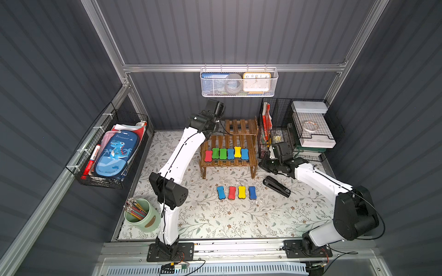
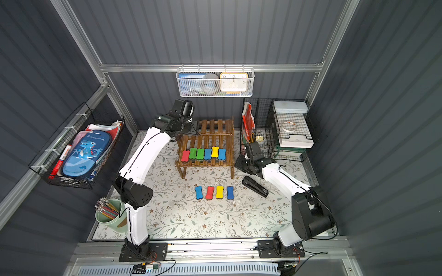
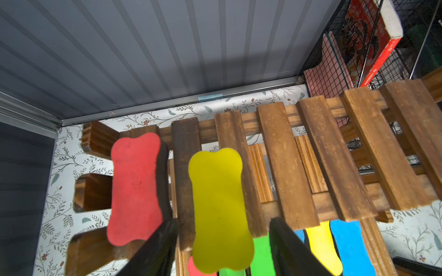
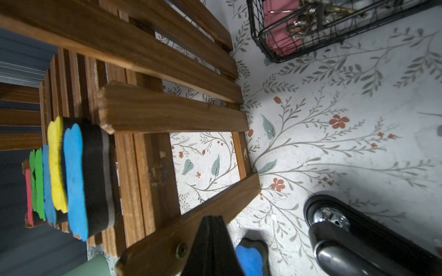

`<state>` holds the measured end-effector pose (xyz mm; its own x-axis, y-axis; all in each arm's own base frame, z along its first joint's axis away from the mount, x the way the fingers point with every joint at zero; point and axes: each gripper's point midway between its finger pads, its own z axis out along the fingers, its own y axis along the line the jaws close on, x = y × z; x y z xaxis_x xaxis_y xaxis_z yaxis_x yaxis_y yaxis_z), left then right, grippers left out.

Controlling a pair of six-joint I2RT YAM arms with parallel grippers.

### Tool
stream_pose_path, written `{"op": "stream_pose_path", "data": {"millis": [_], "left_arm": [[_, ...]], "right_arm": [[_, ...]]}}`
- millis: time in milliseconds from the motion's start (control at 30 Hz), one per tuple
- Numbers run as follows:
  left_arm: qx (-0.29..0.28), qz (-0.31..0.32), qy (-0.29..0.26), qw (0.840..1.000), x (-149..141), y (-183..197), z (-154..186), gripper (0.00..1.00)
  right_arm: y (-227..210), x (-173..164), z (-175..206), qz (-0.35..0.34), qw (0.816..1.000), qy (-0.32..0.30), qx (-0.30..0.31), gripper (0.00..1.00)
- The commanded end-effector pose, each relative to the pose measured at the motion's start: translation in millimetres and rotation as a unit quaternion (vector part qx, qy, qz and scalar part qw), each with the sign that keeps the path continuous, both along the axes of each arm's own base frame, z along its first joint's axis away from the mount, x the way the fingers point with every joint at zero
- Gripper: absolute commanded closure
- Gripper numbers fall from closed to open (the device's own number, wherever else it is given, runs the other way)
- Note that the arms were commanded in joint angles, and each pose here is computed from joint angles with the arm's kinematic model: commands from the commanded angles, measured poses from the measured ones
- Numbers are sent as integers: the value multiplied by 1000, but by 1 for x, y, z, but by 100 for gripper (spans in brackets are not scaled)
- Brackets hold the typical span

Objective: Remove the whiteboard erasers from the shelf
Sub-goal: Pick up the whiteboard eraser from the shelf.

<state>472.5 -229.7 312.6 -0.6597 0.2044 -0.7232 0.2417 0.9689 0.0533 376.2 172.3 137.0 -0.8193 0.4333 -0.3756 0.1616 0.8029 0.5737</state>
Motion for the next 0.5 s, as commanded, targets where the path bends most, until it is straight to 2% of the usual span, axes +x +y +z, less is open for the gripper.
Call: {"op": "stream_pose_path", "data": {"millis": [0, 167, 300, 467], "left_arm": [[18, -1, 15, 1000, 4, 2, -14, 35], [23, 0, 23, 999, 7, 1, -25, 45], [23, 4, 15, 1000, 8, 2, -22, 58], [10, 12, -6, 1000, 8, 4, -5, 63]], "right_arm": [[-3, -1, -7, -4, 1000, 6, -1, 95], [-2, -1, -9, -4, 1000, 10, -1, 95], [-2, -1, -10, -4, 1000, 11, -1, 95], [-2, -1, -11, -5, 1000, 13, 1, 95]]}}
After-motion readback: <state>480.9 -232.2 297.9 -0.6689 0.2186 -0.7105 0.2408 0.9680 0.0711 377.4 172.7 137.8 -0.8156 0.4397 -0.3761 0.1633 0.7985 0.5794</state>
